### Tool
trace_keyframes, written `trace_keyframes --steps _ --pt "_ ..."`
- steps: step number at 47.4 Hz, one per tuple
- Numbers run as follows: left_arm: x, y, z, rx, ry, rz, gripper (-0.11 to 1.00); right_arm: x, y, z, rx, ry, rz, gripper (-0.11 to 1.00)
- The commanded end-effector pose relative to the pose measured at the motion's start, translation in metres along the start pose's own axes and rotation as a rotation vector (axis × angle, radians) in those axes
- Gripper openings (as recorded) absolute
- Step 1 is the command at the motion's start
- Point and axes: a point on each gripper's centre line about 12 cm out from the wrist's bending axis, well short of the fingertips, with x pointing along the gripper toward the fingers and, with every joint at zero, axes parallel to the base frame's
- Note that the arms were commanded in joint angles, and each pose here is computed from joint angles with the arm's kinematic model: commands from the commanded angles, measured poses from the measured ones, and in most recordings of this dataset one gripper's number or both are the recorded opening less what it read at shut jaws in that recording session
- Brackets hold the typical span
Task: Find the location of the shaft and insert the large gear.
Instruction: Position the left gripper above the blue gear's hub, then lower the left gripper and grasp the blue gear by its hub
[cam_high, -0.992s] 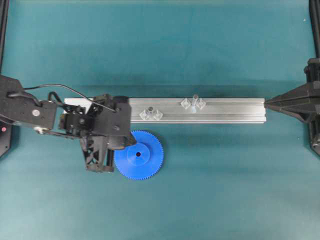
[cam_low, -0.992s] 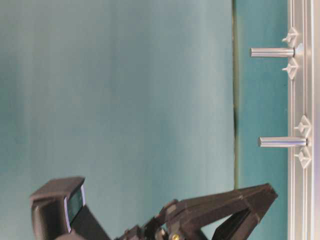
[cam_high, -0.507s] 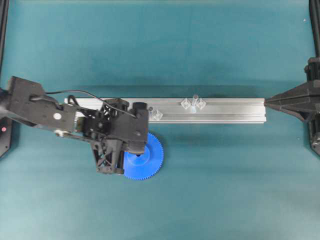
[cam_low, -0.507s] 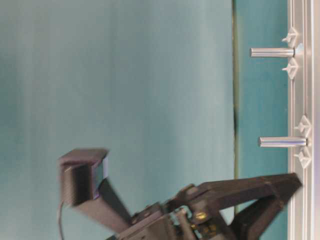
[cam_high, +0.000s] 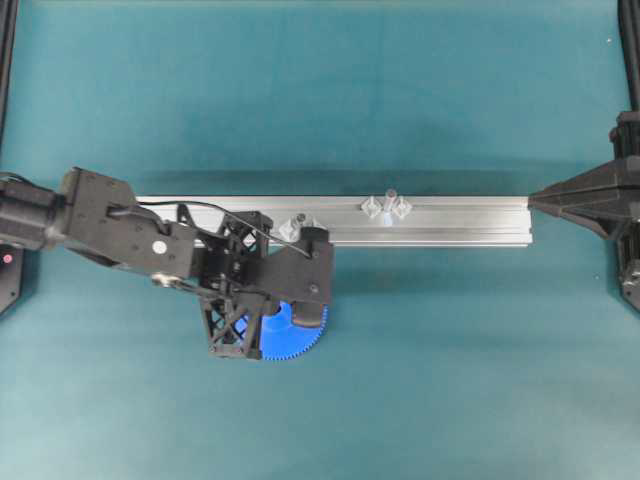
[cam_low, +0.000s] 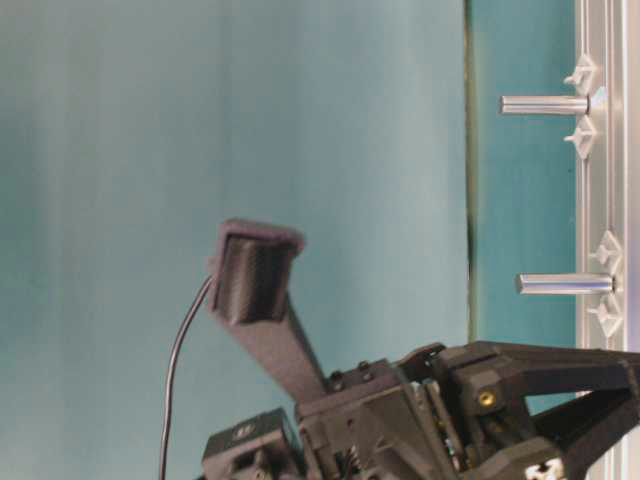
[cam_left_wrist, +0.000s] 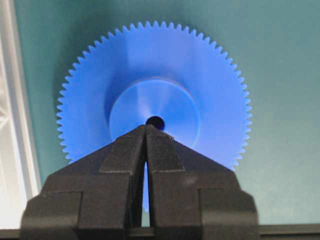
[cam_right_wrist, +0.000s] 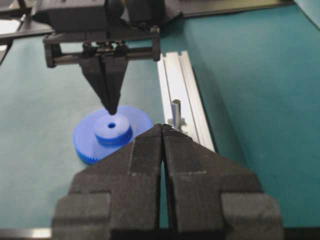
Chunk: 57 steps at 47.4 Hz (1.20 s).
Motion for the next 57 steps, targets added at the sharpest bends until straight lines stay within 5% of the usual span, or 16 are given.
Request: trace_keyframes --steps 1,57 --pt "-0.010 -0.003 0.014 0.009 -0.021 -0.003 -0.01 0.001 0.000 0.003 0.010 -0.010 -0.002 -0.01" --pt "0.000 -0.010 0.022 0.028 0.107 -0.002 0.00 0.001 -0.001 -0.001 0.010 0.001 -0.005 -0.01"
